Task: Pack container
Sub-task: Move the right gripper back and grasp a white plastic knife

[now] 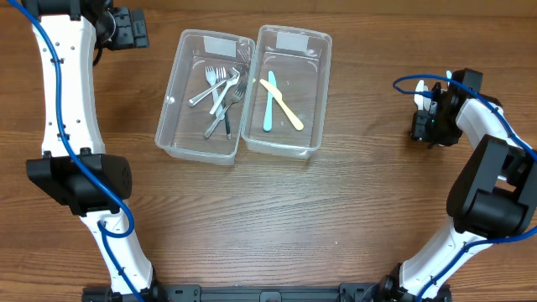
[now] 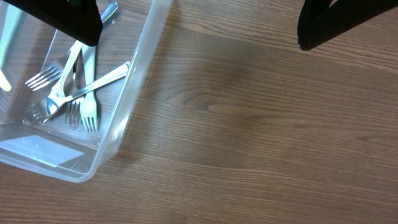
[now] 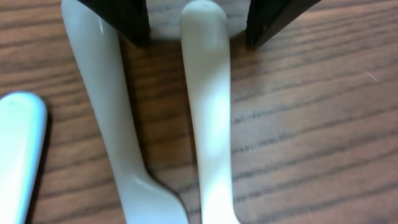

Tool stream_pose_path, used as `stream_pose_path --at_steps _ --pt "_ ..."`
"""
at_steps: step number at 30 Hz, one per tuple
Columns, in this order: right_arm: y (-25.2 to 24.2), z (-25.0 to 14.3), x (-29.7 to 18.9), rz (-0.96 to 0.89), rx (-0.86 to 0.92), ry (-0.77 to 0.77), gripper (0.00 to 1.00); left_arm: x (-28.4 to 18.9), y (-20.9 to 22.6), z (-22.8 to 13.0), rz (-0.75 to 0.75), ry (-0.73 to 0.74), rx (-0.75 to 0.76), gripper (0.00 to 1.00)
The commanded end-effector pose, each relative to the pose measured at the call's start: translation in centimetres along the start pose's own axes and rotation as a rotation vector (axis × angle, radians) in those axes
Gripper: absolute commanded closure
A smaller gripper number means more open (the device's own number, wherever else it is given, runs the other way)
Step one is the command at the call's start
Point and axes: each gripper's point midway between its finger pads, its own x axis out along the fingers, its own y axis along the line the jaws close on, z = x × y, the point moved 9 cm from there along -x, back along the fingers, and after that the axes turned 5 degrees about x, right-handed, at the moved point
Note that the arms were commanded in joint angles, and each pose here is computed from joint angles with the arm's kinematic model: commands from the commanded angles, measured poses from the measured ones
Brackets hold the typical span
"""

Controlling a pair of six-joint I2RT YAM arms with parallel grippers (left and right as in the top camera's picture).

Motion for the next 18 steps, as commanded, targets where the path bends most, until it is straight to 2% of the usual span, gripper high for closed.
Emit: stream_pose_path --at_steps 1,4,6,10,18 --pt "0.1 0.8 0.4 0.039 -0.002 -0.023 0.48 -0.2 0.4 0.2 0.009 -0.012 -0.03 0.0" --pt "0.1 1.0 0.4 0.038 0.002 -0.033 0.49 -0.2 0.4 0.2 0.009 -0.012 -0.03 0.0" --pt "0.1 1.1 0.6 0.038 0.022 -0.038 0.55 -0.2 0.4 0.2 0.009 -0.012 -0.03 0.0" --pt "0.0 0.8 1.2 0.038 0.028 -0.015 0.58 -0.2 0.4 0.2 0.009 -0.012 -0.03 0.0" --pt "0.1 0.2 1.4 0.037 0.03 0.026 0.73 -0.2 0.4 0.2 0.009 -0.012 -0.03 0.0"
